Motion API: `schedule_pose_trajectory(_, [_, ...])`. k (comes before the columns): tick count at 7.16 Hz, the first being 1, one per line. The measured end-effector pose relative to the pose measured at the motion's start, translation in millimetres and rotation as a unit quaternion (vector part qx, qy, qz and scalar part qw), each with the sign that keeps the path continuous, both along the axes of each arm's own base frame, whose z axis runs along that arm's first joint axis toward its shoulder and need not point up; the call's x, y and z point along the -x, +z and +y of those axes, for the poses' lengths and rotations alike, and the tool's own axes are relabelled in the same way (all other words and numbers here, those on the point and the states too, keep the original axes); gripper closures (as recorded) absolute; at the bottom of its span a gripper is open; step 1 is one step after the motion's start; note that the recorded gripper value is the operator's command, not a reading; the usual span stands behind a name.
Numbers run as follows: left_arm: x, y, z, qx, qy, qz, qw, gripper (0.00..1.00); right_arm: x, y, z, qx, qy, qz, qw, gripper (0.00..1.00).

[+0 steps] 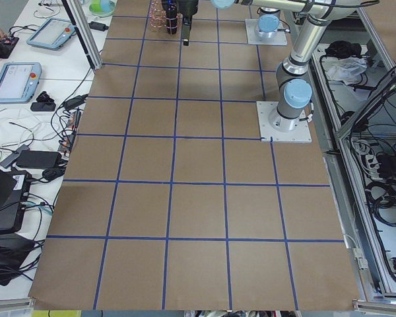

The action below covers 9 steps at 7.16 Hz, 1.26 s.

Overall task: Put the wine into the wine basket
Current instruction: 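Open the right gripper and raise it away from the rack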

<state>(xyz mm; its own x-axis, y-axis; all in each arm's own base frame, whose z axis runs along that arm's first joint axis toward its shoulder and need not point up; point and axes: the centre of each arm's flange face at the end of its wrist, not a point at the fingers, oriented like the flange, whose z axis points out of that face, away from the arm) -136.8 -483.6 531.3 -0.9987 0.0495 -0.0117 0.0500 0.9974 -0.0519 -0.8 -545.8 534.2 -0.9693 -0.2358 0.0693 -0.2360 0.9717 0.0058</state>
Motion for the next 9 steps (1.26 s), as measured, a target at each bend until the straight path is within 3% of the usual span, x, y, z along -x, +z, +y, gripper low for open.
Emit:
schedule_pose_trajectory(2, [0.0, -0.1, 0.1, 0.0, 0.0, 0.0, 1.0, 0.0, -60.5, 8.2, 20.2, 0.022, -0.084, -0.016, 0.9961, 0.0])
schedule_pose_trajectory(5, [0.0, -0.1, 0.1, -0.001, 0.0, 0.0, 1.0, 0.0, -113.5, 2.0, 29.7, 0.025, -0.103, -0.026, 0.994, 0.0])
schedule_pose_trajectory(9, [0.0, -0.1, 0.1, 0.0, 0.0, 0.0, 1.0, 0.0, -136.5, -11.9, 31.6, 0.014, -0.089, -0.025, 0.9956, 0.0])
